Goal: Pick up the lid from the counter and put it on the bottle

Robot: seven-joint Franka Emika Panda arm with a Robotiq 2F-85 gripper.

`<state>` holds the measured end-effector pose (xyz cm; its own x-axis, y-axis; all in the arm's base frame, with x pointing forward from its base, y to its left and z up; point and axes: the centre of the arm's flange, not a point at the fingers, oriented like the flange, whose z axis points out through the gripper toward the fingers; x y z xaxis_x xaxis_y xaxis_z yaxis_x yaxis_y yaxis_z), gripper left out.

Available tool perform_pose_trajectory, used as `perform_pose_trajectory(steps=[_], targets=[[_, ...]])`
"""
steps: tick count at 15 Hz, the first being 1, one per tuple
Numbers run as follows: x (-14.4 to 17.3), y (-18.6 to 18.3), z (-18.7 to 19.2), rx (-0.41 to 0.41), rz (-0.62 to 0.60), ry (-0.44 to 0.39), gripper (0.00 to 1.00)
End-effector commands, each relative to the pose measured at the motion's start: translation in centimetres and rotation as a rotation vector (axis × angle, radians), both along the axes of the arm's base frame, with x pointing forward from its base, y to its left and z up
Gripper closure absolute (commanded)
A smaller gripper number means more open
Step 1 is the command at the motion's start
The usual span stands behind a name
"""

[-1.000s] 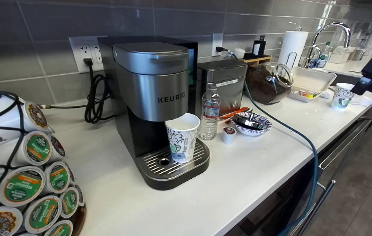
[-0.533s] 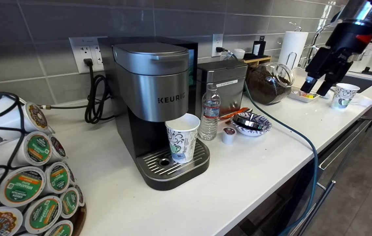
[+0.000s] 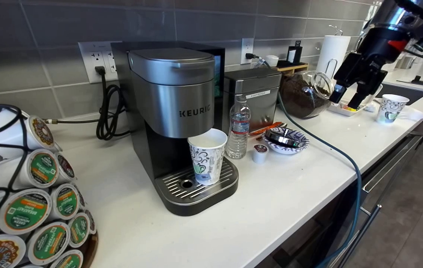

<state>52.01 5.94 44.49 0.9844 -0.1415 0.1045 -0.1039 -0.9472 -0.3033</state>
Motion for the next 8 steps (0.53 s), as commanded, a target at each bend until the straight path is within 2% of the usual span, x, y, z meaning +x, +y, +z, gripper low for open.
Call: perform_pose_trajectory(steps=[1,5,8], targets=[[4.7,-0.4,-2.0,0.085,-0.018,0.014,0.0],[8.1,-1.0,-4.9,0.062,0.005,0.009,0.0],[10.4,-2.1,-7.3,0.093,0.014,0.034,0.0]])
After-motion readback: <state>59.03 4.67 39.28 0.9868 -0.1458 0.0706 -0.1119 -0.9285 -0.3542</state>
